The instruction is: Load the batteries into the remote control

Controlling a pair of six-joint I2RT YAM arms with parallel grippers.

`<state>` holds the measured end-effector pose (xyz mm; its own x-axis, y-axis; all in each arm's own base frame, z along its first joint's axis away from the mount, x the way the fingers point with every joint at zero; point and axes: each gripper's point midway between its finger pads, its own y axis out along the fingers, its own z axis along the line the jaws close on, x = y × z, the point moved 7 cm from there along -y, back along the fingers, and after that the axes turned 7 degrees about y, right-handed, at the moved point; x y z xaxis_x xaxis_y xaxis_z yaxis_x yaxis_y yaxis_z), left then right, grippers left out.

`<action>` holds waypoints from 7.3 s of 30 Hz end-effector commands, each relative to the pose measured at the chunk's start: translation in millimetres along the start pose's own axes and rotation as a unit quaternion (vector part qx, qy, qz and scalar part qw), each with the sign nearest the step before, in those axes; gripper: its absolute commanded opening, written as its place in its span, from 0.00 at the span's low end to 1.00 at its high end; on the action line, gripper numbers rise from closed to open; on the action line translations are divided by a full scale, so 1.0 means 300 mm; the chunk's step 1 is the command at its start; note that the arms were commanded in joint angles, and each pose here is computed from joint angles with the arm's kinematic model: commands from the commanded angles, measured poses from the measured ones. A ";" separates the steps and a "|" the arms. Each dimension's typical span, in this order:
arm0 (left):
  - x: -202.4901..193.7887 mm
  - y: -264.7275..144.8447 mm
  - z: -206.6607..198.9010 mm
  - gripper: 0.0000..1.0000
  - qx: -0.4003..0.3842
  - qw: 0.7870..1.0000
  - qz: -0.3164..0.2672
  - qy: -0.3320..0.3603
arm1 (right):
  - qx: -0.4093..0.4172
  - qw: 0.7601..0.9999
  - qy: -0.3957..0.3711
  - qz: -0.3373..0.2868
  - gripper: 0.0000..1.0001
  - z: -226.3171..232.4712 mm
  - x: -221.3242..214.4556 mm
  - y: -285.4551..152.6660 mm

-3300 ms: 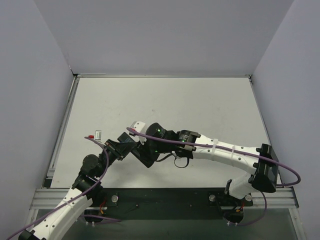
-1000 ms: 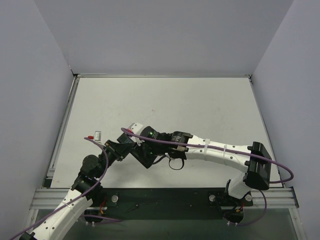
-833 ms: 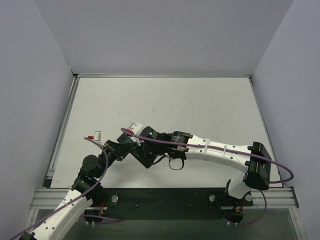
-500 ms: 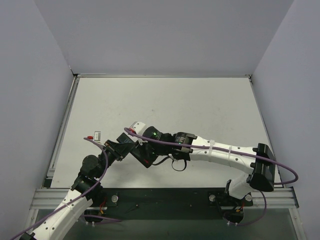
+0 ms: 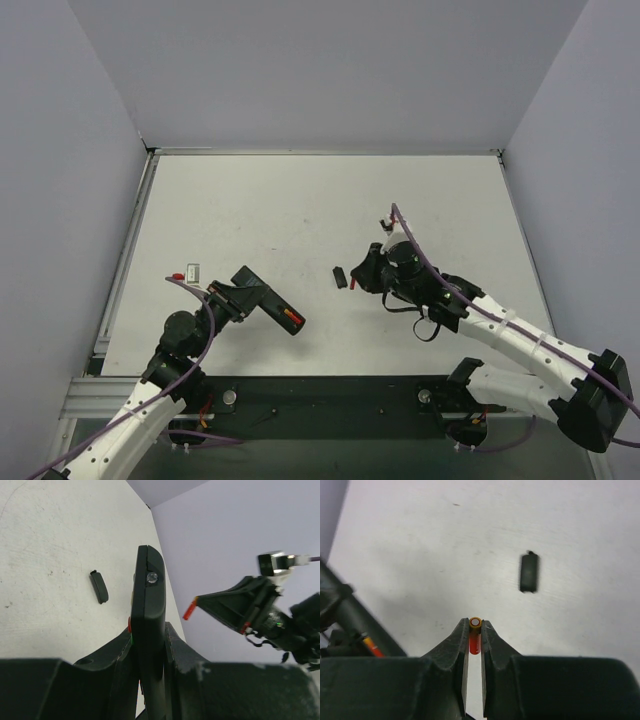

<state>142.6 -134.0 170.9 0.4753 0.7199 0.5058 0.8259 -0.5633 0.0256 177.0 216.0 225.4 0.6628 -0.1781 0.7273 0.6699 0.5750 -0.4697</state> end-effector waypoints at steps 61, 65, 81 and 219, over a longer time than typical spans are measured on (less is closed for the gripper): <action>0.007 -0.020 -0.028 0.00 -0.045 0.999 -0.014 0.015 | 0.097 0.844 -0.400 0.343 0.82 -0.463 0.068 0.327; 0.013 -0.021 -0.040 0.00 -0.049 0.999 -0.014 0.016 | 0.133 0.831 -0.402 0.362 0.79 -0.464 0.066 0.401; 0.020 -0.024 -0.047 0.00 -0.040 0.999 -0.012 0.021 | 0.104 0.780 -0.432 0.441 0.58 -0.546 -0.052 0.501; 0.035 -0.028 -0.070 0.00 -0.077 0.996 -0.040 -0.001 | 0.204 0.958 -0.197 0.047 0.00 0.391 -0.176 0.088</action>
<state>134.1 -131.0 187.2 0.4439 0.7398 0.5056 0.8114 -0.5713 0.1236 121.8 327.5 230.6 0.4865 0.2014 0.8502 0.3669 0.8360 -0.4080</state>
